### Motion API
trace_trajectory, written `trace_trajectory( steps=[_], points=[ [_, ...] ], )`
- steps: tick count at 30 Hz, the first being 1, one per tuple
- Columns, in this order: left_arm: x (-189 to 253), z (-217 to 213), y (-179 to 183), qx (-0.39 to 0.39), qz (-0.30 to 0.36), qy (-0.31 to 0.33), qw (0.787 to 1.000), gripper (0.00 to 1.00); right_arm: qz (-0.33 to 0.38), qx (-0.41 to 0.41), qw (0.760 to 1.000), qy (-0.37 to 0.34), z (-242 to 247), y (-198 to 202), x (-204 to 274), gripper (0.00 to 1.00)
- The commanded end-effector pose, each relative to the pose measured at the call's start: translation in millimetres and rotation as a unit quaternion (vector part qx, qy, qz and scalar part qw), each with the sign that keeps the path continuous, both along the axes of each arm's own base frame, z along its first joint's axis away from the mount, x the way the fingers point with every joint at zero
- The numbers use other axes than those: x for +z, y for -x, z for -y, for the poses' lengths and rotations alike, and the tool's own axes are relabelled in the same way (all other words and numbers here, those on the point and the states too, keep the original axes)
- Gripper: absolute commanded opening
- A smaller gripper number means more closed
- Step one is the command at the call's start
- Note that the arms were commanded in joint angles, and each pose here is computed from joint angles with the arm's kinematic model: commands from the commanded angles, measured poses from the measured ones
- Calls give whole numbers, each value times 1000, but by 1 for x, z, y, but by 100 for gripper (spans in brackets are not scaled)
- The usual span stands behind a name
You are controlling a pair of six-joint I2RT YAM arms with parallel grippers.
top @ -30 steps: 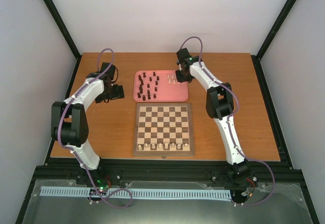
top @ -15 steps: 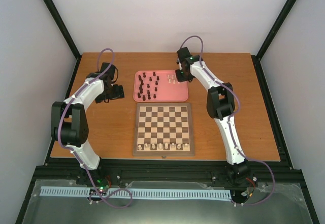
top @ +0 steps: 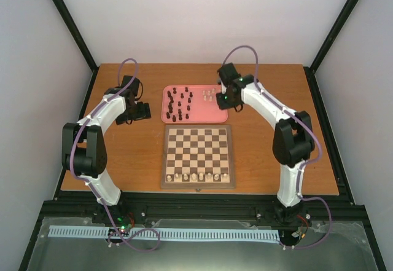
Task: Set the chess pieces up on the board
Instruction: Pick up the chess piece from the storage box, then place the chess piece on the chessboard.
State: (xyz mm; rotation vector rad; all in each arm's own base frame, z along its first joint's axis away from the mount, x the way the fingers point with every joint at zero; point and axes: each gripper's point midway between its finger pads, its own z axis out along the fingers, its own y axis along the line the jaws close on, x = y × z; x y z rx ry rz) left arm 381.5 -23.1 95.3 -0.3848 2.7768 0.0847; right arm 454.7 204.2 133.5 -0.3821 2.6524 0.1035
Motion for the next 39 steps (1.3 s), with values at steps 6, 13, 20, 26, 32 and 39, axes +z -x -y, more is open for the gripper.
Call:
trace_trajectory(
  steps=[6,13,20,26,32,39],
  points=[
    [22,6,-11,-1,40,16,999,100,-27,7,1000,1,-15,139,0,6],
    [22,8,-7,-1,43,23,999,100,-49,-1,999,-11,-15,199,-27,6],
    [26,7,-6,0,47,22,999,100,-73,1,997,-8,-21,223,-51,6],
    [27,6,-5,1,50,20,999,100,-87,7,996,-6,-16,247,-55,6],
    [26,6,-4,-1,48,19,999,100,-96,14,995,-1,-11,264,-57,6],
    [26,5,-2,0,48,17,999,100,-107,24,994,1,-12,277,-59,6]
  ],
)
